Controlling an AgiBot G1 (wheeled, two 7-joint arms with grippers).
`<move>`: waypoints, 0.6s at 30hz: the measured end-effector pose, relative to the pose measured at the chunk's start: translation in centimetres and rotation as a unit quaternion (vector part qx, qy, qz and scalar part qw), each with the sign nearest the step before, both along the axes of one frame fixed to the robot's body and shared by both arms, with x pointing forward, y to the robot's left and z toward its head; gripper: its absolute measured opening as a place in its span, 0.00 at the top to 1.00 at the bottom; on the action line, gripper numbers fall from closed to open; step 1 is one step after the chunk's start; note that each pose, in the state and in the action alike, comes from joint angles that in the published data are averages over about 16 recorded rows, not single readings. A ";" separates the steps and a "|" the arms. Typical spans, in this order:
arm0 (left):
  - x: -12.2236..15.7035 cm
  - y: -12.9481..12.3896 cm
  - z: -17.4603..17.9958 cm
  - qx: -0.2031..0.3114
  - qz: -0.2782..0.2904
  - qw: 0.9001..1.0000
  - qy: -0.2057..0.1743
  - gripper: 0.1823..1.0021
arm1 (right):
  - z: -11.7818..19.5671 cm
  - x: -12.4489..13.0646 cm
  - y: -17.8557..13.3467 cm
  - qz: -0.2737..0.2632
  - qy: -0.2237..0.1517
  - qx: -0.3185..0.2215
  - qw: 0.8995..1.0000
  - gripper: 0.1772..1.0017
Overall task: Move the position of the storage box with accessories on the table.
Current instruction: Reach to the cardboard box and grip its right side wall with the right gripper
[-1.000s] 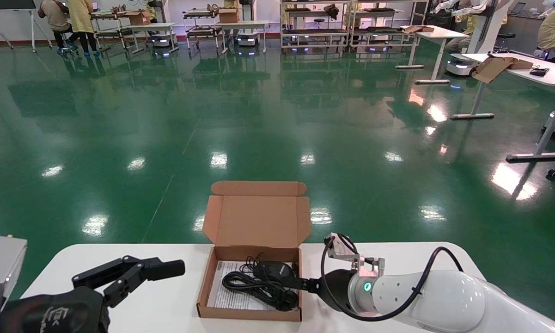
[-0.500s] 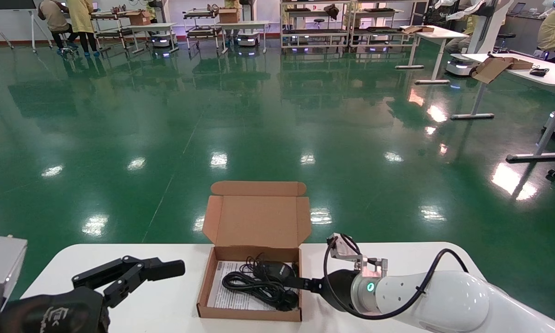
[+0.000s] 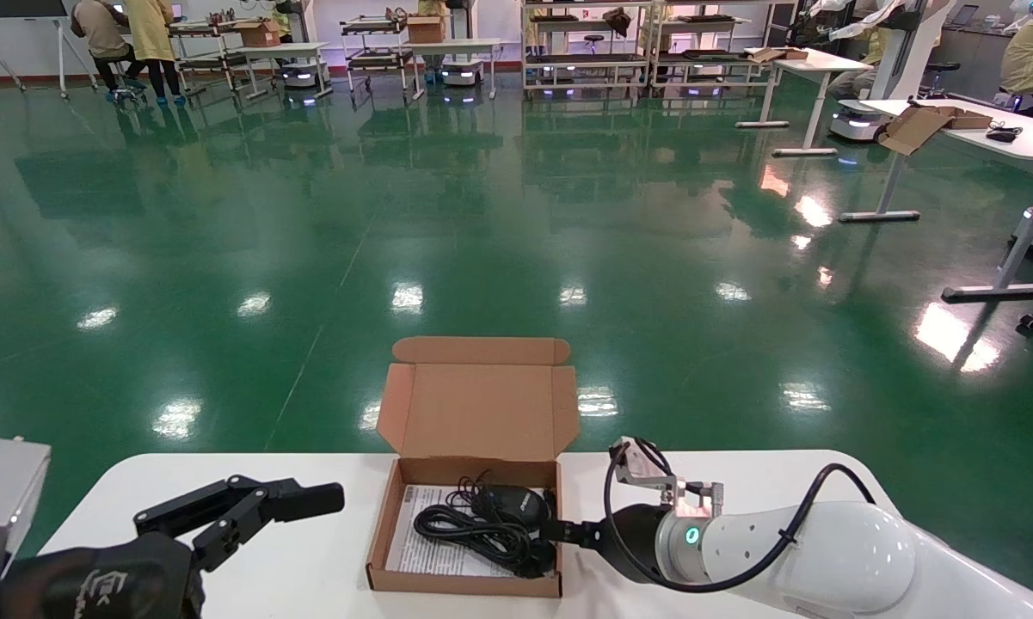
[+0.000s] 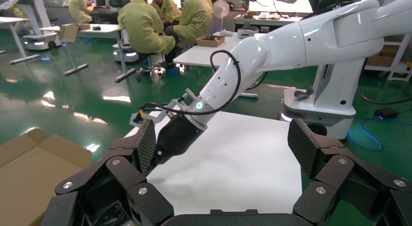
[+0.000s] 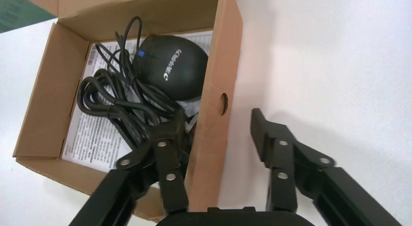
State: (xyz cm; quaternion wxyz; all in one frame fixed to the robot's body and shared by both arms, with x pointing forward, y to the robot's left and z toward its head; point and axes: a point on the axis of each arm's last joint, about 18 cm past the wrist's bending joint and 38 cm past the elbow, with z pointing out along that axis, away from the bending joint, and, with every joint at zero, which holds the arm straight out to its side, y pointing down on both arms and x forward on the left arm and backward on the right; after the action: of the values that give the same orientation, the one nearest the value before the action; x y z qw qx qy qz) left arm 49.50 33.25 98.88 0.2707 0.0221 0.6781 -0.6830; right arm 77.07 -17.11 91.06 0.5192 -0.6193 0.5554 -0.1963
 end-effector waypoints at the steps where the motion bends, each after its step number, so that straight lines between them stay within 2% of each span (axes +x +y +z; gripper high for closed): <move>1: 0.0 0.0 0.0 0.000 0.000 1.000 0.000 0.00 | 0.0 0.0 0.0 0.000 0.000 0.000 1.000 0.46; 8: 0.0 0.0 0.0 0.000 0.000 1.000 0.000 0.00 | -0.2 0.1 -0.4 -0.004 0.002 -0.001 1.000 0.66; 18: 0.0 0.0 0.0 0.000 0.000 1.000 0.000 0.00 | -0.3 0.1 -1.1 -0.007 0.005 -0.005 1.000 0.86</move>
State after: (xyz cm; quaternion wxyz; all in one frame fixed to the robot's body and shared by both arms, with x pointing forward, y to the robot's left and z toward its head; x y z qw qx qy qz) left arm 49.50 33.25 98.88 0.2707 0.0221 0.6781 -0.6830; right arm 77.20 -18.20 90.73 0.5124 -0.6186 0.5613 -0.1995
